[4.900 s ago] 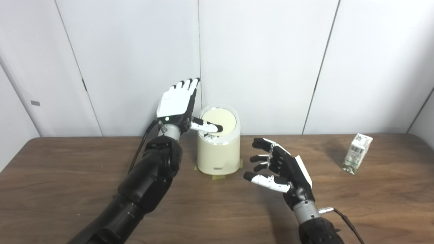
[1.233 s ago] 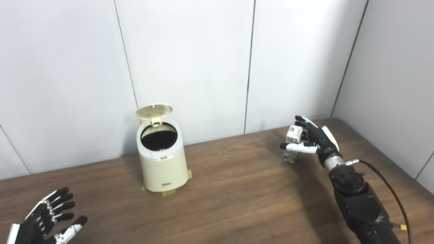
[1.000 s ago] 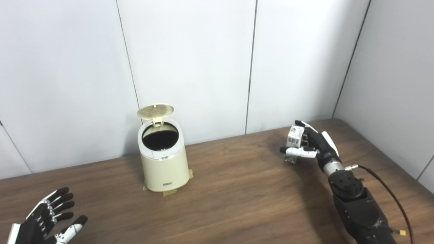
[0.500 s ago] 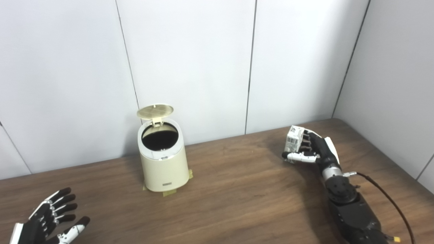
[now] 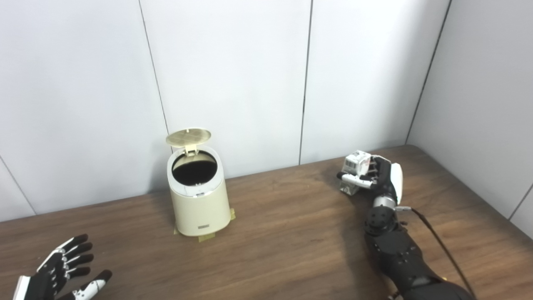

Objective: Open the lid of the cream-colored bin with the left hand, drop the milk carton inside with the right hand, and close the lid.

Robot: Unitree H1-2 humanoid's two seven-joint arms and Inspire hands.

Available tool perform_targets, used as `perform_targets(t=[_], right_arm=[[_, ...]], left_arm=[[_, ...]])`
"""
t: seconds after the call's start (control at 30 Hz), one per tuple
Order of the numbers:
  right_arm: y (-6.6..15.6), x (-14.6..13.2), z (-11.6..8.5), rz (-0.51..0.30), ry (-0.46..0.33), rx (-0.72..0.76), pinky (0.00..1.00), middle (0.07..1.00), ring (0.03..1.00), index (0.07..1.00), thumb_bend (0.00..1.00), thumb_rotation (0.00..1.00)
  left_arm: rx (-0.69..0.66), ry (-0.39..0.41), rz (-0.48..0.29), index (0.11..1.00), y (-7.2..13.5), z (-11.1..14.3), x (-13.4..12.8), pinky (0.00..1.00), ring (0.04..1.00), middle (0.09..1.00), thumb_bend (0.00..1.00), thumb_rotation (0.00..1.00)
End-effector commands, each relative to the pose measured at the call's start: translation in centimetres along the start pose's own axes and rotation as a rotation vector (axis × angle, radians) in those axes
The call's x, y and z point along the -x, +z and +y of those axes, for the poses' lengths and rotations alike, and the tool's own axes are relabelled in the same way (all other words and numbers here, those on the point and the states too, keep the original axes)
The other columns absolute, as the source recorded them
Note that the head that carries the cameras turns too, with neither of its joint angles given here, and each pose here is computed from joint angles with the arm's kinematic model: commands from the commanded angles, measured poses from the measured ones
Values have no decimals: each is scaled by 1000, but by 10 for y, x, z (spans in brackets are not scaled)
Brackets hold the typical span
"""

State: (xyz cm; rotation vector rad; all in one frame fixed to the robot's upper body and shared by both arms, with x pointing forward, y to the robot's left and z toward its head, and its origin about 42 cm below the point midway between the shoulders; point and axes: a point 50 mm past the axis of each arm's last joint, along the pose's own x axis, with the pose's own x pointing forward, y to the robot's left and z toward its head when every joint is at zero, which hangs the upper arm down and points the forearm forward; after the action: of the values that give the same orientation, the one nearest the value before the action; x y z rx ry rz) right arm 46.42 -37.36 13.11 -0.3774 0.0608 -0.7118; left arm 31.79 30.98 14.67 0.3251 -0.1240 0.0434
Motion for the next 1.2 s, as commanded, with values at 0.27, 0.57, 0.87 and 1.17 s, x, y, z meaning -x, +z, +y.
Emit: perform_targets(t=[0.27,0.57,0.87,1.17], right_arm=[[45,0,2,-169,25,-34,331,437,393,527,522,0],[115,25,11,-355,160,-100,349,477,403,535,515,0],[183,60,43,-531,298,-145,292,491,389,539,514,0],[219,91,70,-544,366,-236,310,504,404,514,517,0]], left_arm=[[12,8,-78,814,15,-1,-8,704,751,793,610,0],[23,-6,-78,808,5,-2,-7,684,742,784,625,0],[10,-16,-82,804,-2,-10,-8,671,739,789,645,0],[36,-19,-78,791,-1,-31,-9,645,729,775,686,25]])
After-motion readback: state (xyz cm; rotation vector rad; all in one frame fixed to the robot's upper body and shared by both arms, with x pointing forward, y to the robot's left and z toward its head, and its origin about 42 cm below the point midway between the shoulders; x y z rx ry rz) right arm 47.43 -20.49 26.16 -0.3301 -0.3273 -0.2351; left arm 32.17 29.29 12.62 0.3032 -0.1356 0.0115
